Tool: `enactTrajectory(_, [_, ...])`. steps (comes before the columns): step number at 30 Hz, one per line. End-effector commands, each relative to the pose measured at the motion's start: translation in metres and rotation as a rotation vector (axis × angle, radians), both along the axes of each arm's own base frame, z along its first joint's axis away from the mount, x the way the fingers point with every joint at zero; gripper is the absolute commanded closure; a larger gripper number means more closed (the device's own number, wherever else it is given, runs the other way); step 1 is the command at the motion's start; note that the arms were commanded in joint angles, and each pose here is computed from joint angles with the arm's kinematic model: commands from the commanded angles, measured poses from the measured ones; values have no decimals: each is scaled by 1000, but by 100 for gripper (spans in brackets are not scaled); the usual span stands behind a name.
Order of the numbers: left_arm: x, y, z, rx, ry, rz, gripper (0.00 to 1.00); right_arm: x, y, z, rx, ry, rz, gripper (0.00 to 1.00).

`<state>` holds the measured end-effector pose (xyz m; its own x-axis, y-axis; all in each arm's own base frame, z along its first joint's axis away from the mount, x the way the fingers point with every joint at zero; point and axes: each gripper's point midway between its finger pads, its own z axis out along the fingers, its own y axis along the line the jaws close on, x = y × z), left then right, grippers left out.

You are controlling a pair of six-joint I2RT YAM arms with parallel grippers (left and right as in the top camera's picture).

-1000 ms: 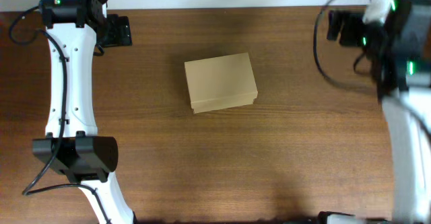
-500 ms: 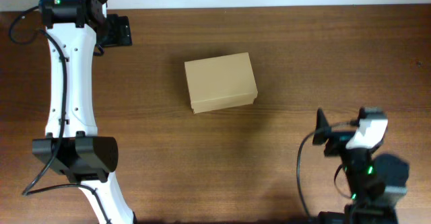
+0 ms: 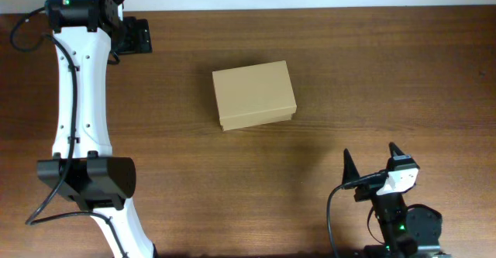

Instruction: Pack container

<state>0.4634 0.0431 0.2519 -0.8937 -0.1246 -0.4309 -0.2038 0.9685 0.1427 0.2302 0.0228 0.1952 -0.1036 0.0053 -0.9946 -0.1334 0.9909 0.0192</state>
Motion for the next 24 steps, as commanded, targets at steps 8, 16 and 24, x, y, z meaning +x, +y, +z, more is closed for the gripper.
enactTrajectory(8, [0, 1, -2, 4, 5, 0, 0, 5, 3, -46, 12, 83, 11, 1])
enactTrajectory(16, [0, 1, -2, 4, 5, 0, 0, 5, 3, -46, 12, 83, 13, 1])
enactTrajectory(24, [0, 1, -2, 4, 5, 0, 0, 5, 3, -47, 13, 83, 13, 1])
